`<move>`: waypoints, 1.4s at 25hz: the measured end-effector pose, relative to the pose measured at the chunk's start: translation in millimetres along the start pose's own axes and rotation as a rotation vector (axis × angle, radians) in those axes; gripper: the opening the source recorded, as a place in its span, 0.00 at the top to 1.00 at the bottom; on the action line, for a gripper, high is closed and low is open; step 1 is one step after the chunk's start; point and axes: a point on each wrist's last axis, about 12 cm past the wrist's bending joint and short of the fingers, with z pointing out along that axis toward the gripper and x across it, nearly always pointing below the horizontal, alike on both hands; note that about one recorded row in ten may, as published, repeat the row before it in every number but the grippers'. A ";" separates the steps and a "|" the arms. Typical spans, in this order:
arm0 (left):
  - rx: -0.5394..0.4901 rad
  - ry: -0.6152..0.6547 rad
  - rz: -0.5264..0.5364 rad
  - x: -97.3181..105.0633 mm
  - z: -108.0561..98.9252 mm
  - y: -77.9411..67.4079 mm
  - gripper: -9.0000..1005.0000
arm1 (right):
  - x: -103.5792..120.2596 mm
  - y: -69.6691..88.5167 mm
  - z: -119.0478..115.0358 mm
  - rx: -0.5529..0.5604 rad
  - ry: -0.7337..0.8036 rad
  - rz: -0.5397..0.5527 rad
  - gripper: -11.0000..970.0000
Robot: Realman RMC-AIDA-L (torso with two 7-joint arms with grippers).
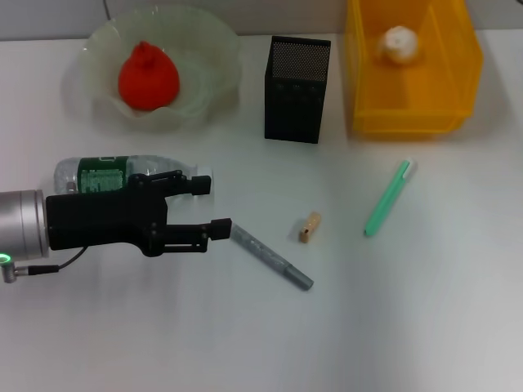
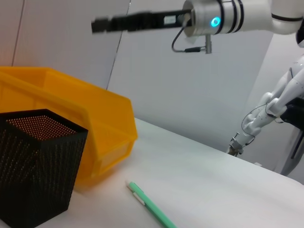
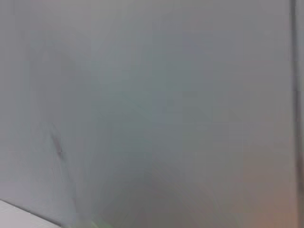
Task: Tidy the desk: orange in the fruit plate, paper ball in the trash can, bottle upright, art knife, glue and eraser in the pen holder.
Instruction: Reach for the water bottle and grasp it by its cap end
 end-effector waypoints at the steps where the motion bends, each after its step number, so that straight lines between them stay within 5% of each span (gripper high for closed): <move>1: 0.000 0.000 0.000 0.0 0.0 0.0 0.16 | 0.3 2.6 -3.9 -0.039 -0.030 0.008 0.20; 9: 0.008 -0.003 0.003 -1.0 1.6 -0.7 0.16 | 28.4 22.8 -43.1 -0.381 -0.110 0.011 0.20; 15: 0.012 -0.003 0.008 -2.3 2.6 -0.3 0.16 | 69.1 33.4 -62.6 -0.511 -0.043 -0.018 0.20; 24: 0.015 -0.002 0.023 -7.9 7.1 2.5 0.16 | 127.5 43.2 -63.6 -0.540 0.103 -0.007 0.20; 35: 0.005 0.087 0.102 -24.5 24.1 15.1 0.16 | 153.0 47.0 -55.1 -0.499 0.206 -0.048 0.20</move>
